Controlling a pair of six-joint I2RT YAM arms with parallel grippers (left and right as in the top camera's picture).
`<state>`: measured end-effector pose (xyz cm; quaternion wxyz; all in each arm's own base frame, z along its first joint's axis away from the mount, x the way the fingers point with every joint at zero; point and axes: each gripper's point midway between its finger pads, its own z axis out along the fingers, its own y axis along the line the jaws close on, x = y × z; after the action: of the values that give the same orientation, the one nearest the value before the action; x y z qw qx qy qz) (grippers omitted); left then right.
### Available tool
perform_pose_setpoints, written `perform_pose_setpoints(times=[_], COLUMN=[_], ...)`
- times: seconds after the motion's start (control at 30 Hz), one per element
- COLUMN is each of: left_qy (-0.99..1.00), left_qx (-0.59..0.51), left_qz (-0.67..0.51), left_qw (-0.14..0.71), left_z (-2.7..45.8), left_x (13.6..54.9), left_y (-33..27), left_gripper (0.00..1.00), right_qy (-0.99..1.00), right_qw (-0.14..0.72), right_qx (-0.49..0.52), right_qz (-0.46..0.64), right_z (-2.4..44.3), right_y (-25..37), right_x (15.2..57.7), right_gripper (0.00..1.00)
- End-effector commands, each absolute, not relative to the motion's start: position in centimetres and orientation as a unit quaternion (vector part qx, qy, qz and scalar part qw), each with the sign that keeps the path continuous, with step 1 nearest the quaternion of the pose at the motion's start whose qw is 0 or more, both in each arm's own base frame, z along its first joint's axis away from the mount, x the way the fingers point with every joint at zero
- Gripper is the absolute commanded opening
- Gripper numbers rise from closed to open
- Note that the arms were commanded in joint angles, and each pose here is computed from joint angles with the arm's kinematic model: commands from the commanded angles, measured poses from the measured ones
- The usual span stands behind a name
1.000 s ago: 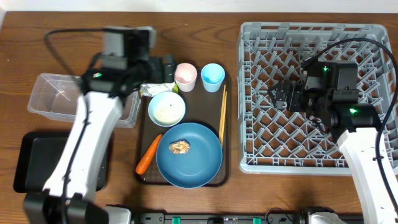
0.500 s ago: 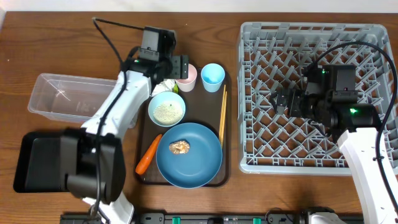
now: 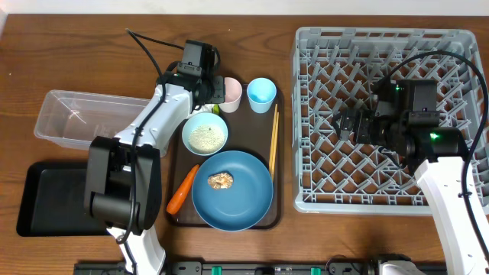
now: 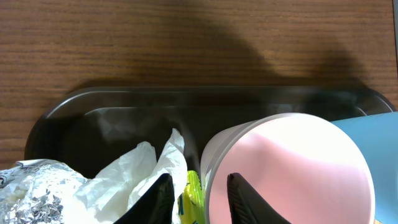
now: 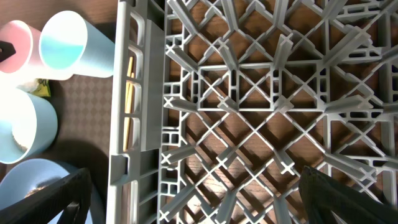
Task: Sort waste into correct bins and load items into the dishwasher rack
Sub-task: 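Reach the left gripper to the pink cup and grasp its rim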
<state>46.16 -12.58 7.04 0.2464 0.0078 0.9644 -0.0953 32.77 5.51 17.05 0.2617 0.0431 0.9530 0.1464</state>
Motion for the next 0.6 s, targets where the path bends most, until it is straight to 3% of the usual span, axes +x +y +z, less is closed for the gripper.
perform_pose_setpoints(times=[0.0, 0.57], left_qy=[0.966, 0.970], left_qx=[0.005, 0.007], left_qz=[-0.090, -0.089], left_qw=[0.244, 0.225], left_z=[6.9, 5.1], left_x=[46.3, 45.3], left_y=[-12.3, -12.4], left_gripper=[0.26, 0.25], right_qy=[0.949, 0.949], right_qw=[0.273, 0.274], right_qx=[0.050, 0.050], right_qz=[0.147, 0.147], right_z=[18.0, 18.0], right_y=[5.3, 5.3], right_x=[33.2, 33.2], right_gripper=[0.99, 0.99])
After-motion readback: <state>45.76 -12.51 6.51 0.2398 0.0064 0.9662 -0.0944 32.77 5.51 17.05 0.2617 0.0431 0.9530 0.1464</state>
